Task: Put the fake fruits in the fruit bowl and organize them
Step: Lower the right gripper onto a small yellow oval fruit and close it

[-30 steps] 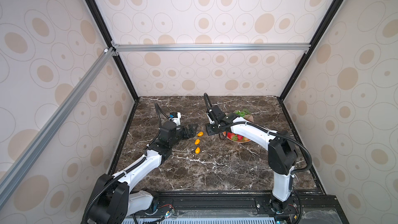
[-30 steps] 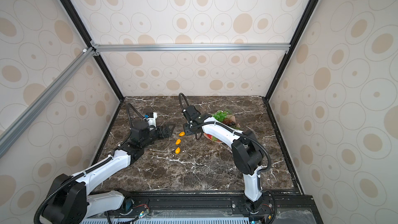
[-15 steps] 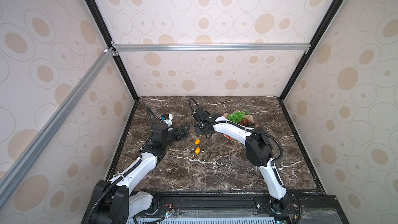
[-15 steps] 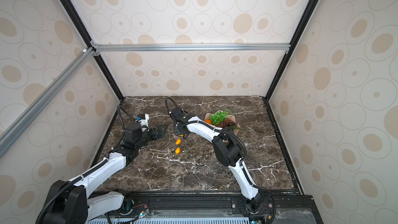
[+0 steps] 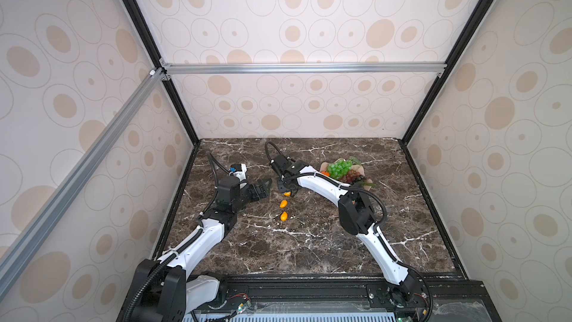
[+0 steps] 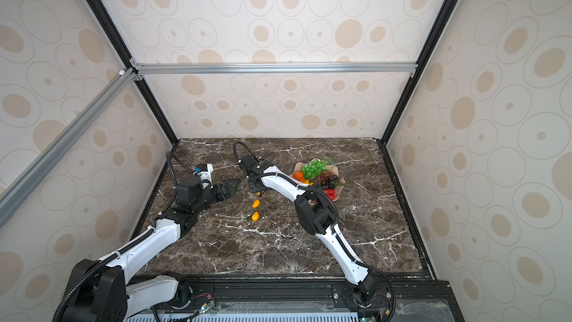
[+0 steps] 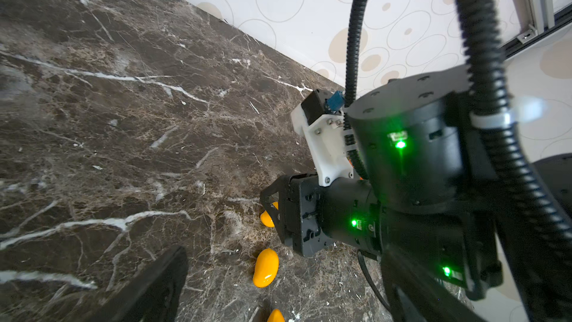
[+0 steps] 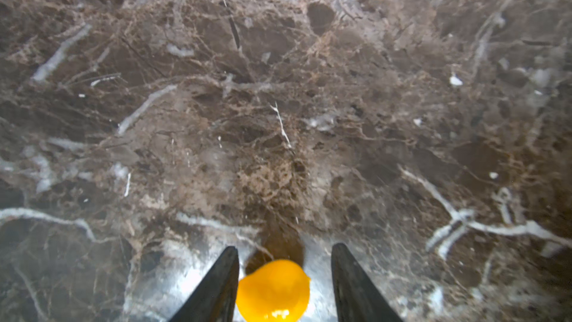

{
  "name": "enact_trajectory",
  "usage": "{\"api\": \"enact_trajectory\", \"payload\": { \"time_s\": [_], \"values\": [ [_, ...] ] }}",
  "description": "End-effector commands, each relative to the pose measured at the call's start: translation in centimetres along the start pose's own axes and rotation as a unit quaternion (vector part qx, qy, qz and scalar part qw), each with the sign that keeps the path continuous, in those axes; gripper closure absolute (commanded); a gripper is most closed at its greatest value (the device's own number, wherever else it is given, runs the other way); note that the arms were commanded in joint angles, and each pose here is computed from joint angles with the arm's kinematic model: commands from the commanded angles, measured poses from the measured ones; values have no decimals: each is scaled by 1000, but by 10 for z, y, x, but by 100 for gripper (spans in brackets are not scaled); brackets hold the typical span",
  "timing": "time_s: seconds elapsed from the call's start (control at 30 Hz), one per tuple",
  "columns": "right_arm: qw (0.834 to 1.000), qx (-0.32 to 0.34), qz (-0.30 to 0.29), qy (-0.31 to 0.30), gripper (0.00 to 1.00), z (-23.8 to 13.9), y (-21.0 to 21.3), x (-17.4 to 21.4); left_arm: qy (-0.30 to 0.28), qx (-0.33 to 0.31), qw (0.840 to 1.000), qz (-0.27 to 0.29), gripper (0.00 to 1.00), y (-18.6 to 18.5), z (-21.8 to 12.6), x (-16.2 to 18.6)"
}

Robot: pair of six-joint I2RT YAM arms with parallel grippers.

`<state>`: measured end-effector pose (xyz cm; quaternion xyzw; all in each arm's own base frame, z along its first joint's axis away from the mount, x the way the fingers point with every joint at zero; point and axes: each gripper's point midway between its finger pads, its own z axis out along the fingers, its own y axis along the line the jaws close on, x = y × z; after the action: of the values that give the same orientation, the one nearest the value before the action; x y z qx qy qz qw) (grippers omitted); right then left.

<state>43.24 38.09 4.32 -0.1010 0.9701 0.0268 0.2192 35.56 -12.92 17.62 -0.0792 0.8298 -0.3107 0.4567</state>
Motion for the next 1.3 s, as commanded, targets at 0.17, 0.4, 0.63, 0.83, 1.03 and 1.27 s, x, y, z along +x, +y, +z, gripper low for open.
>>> {"api": "enact_trajectory", "payload": {
  "time_s": [0.17,0.4,0.63,0.83,1.03,1.27],
  "values": [
    [999,14,-5,35,49,9,-4,14,-13,7,1000,4,2,-1,-4,-7],
    [999,20,-9,44,48,7,-7,19,-11,13,1000,-2,2,-3,-3,-8],
    [997,30,-13,64,48,11,-14,33,-17,20,1000,-1,2,-6,-3,-11],
    [997,25,-10,66,52,13,-15,38,-19,22,1000,-1,2,-7,-2,-12],
    [997,17,-6,70,62,12,-14,40,-18,28,999,-4,2,-9,-2,-12],
    [997,17,-5,69,67,11,-16,39,-20,28,999,-3,2,-9,-3,-13]
  ]
}}
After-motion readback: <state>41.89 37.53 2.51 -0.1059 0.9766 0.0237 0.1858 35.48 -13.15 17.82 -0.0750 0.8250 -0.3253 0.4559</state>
